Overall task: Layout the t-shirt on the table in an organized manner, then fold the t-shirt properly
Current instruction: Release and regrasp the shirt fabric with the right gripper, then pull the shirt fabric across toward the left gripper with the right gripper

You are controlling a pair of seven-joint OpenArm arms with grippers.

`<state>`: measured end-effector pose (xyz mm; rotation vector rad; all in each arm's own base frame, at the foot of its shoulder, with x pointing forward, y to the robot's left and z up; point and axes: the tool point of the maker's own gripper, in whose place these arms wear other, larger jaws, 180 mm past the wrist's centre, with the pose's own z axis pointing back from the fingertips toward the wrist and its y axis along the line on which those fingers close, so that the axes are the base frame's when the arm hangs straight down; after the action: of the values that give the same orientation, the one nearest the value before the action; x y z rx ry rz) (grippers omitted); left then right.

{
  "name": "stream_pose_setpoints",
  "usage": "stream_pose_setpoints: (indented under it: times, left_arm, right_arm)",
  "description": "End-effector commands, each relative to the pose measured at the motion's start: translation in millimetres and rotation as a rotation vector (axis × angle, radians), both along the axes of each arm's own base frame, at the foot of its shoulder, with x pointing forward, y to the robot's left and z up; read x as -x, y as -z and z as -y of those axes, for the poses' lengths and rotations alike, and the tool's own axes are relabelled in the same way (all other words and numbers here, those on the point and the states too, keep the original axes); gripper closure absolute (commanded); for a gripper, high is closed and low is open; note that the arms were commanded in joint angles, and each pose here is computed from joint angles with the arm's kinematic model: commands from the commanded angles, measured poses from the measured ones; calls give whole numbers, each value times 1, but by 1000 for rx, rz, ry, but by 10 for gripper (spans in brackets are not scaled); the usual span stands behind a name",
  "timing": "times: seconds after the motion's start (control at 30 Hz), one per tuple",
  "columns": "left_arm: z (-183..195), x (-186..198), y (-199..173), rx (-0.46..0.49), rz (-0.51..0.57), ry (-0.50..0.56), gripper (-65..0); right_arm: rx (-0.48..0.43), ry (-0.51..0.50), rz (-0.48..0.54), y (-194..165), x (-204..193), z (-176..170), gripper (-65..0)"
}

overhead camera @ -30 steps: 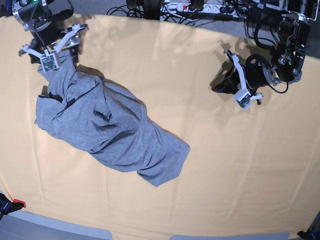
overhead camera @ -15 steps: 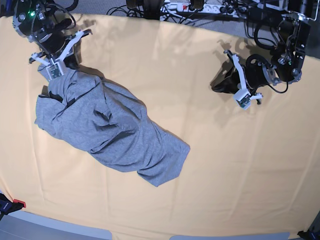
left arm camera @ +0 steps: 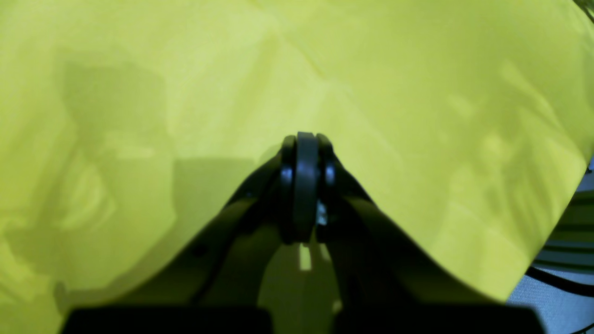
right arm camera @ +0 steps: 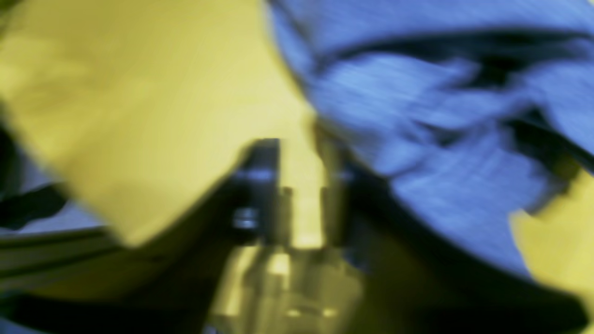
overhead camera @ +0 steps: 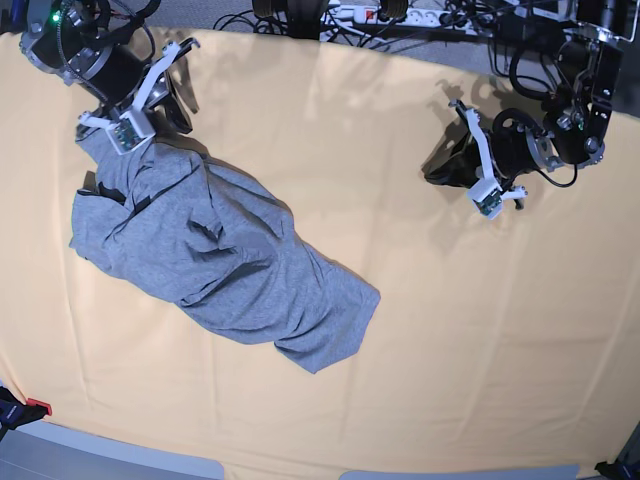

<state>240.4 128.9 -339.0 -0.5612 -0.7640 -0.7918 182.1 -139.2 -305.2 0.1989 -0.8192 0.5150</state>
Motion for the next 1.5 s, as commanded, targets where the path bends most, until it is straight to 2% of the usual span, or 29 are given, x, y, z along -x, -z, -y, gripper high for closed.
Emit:
stream_pose_setpoints:
  times: [0.0, 0.03, 0.07, 0.17, 0.4, 0.43, 0.5, 0.53, 0.57, 0.73, 0.83, 0.87, 1.07, 1.17, 1.3, 1.47]
  left_arm:
    - [1, -6, -12, 20, 36, 10, 0]
    - [1, -6, -12, 20, 36, 10, 0]
    - [1, -6, -12, 20, 36, 10, 0]
    - [0, -6, -12, 19, 36, 10, 0]
    - [1, -6, -13, 20, 36, 10, 0]
    - [1, -6, -13, 20, 36, 10, 0]
    - [1, -6, -12, 20, 36, 10, 0]
    - [1, -6, -12, 20, 36, 10, 0]
    - [1, -6, -12, 20, 36, 10, 0]
    - [-1, -6, -12, 15, 36, 11, 0]
    - [-1, -6, -14, 20, 34, 11, 0]
    - [-1, -5, -15, 29, 31, 10, 0]
    - [0, -5, -16, 37, 29, 9, 0]
    - [0, -5, -17, 40, 29, 9, 0]
    - [-7, -5, -16, 14, 27, 14, 0]
    - [-18, -3, -14, -36, 13, 24, 0]
  right_arm:
    - [9, 15, 33, -7, -5, 3, -330]
    - [29, 40, 27, -4, -6, 9, -369]
    - [48, 57, 20, 0, -6, 14, -376]
    - [69, 104, -3, 15, -6, 27, -375]
    - [82, 221, -144, 66, 3, 57, -364]
    - [79, 225, -153, 69, 3, 58, -325]
    - [44, 210, -164, 69, 3, 52, -166]
    - [1, 182, -157, 66, 3, 43, -69]
    - [-43, 147, -146, 61, 2, 33, 0]
    - [-346, -43, -78, 25, 5, -21, 0]
    - [-570, -65, -53, -5, 3, -43, 0]
    - [-612, -86, -49, -13, 2, -50, 0]
    - [-719, -324, -141, -32, 15, -107, 0]
    - [-738, -440, -169, -36, 24, -138, 0]
    - [-666, -561, -164, -31, 28, -167, 0]
    - [-592, -625, -95, -33, 22, -183, 0]
